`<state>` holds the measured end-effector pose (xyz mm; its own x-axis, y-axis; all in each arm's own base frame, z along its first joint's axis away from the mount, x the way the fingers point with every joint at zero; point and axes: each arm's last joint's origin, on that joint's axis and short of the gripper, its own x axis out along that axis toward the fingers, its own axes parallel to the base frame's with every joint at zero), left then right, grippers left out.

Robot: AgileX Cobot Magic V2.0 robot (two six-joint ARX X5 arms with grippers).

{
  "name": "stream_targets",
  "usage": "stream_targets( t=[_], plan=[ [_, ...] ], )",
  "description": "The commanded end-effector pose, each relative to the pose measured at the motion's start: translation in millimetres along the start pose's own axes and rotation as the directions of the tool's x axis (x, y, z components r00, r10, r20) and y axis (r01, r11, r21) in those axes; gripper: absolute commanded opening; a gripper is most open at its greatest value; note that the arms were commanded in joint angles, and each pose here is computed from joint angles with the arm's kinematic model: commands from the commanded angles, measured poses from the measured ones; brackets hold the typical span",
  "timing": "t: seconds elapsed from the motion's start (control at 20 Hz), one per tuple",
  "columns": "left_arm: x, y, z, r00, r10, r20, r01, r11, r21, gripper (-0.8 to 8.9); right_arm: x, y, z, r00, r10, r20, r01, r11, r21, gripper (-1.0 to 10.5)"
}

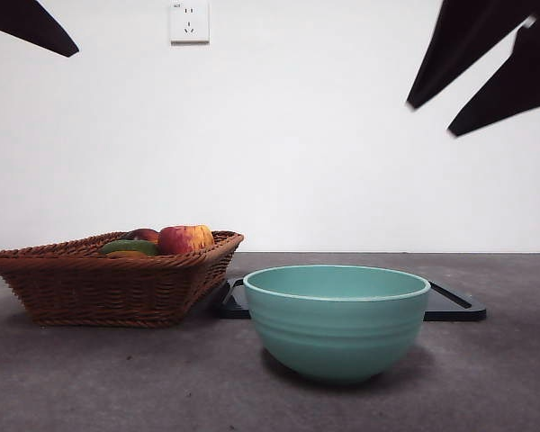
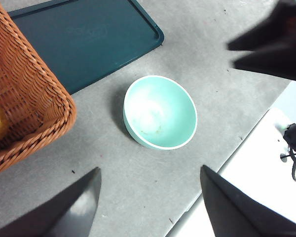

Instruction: Pick up the wifruite, put it on the bowl, pick up the plate, put it on desk

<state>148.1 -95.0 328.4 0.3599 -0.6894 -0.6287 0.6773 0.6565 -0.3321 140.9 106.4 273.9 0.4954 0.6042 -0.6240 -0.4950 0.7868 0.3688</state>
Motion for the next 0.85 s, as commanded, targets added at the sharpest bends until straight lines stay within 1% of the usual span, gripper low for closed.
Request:
stream_targets(
  t=[0.05,0.15,0.25,0.4,0.85],
  plan=[
    [0,-1,3,1.000,-0.009,0.010,0.009,1.000,0.022,3.12,-13,5,-3,0.998,0.060,-0.013,-0.060,0.998,0.001,2.3],
    [0,-1,3,1.000,-0.009,0.010,0.009,1.000,0.022,3.12,-21,6,-9,0.994,0.099,-0.049,-0.098,0.995,0.007,2.3],
    [0,-1,3,1.000,-0.009,0.010,0.009,1.000,0.022,3.12,-24,6,-15,0.989,0.112,-0.096,-0.111,0.994,0.010,2.3],
    [0,-1,3,1.000,-0.009,0.010,0.009,1.000,0.022,3.12,-24,4,-20,0.984,0.093,-0.149,-0.094,0.996,0.002,2.3],
    [0,-1,3,1.000,-0.009,0.010,0.009,1.000,0.022,3.12,-24,4,-20,0.985,0.094,-0.148,-0.096,0.995,-0.010,2.3]
  ],
)
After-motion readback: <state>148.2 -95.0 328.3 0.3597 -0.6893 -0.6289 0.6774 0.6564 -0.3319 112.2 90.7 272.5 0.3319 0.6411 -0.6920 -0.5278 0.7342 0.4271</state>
